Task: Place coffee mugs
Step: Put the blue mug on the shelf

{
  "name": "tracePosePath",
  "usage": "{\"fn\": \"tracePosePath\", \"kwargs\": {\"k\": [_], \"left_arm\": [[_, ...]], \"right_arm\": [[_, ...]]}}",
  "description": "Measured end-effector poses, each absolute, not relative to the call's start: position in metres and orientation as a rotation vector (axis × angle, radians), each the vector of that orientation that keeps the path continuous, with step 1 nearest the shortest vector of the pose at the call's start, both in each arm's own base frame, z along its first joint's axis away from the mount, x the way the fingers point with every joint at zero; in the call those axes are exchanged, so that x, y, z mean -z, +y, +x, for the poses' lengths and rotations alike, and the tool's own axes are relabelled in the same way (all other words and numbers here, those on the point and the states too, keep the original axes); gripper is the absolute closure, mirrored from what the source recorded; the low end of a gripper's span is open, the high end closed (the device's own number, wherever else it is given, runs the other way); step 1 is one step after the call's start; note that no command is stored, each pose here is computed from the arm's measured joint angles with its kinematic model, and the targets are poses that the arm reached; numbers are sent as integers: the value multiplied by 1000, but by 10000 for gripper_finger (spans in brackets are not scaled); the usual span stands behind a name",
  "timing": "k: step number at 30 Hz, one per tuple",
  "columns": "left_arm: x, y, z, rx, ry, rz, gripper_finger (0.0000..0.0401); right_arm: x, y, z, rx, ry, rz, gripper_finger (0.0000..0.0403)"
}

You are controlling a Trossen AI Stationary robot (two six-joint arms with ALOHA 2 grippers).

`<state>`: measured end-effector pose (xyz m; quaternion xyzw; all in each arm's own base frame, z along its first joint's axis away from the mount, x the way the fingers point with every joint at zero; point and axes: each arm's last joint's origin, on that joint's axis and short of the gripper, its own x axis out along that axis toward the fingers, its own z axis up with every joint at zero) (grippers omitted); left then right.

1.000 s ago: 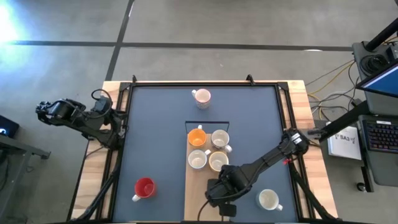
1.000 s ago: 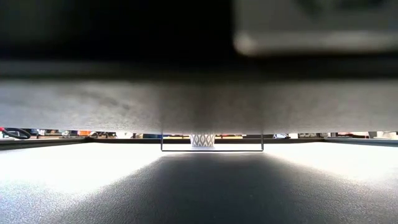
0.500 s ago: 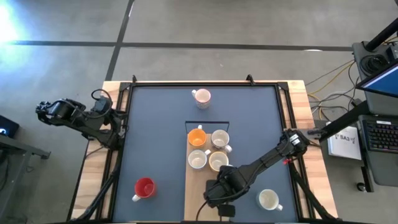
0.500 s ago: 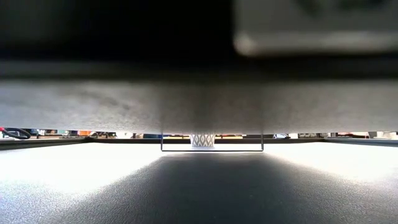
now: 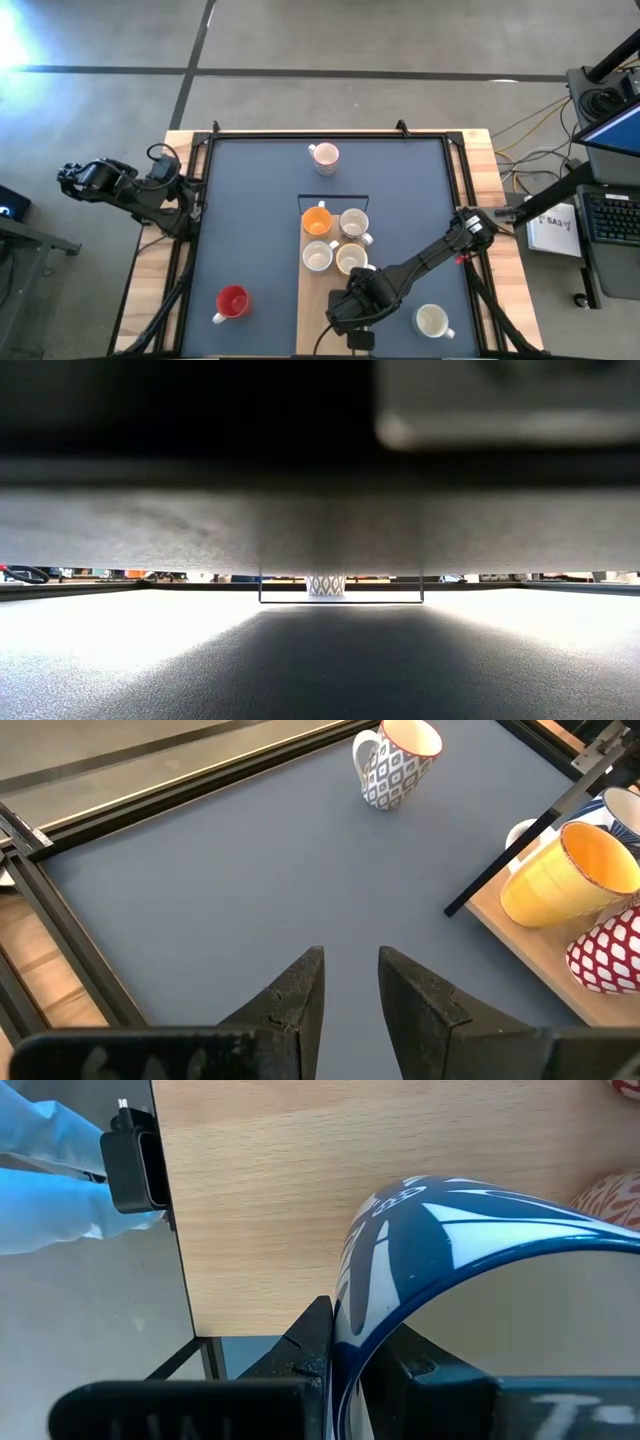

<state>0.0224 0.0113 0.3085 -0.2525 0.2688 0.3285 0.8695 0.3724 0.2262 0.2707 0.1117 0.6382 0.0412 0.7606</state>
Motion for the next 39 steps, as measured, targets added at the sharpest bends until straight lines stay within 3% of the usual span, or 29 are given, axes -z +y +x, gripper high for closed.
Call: {"fn": "tracePosePath", "kwargs": {"k": [25,39], "left_arm": [[-308,11,22,-687,562,-528,321],[-309,11,22,-687,562,-529,321]], "right_arm": [[-271,226,371,-126,1409,236,385],[-278,225,369,-134,1396,243,297]]}}
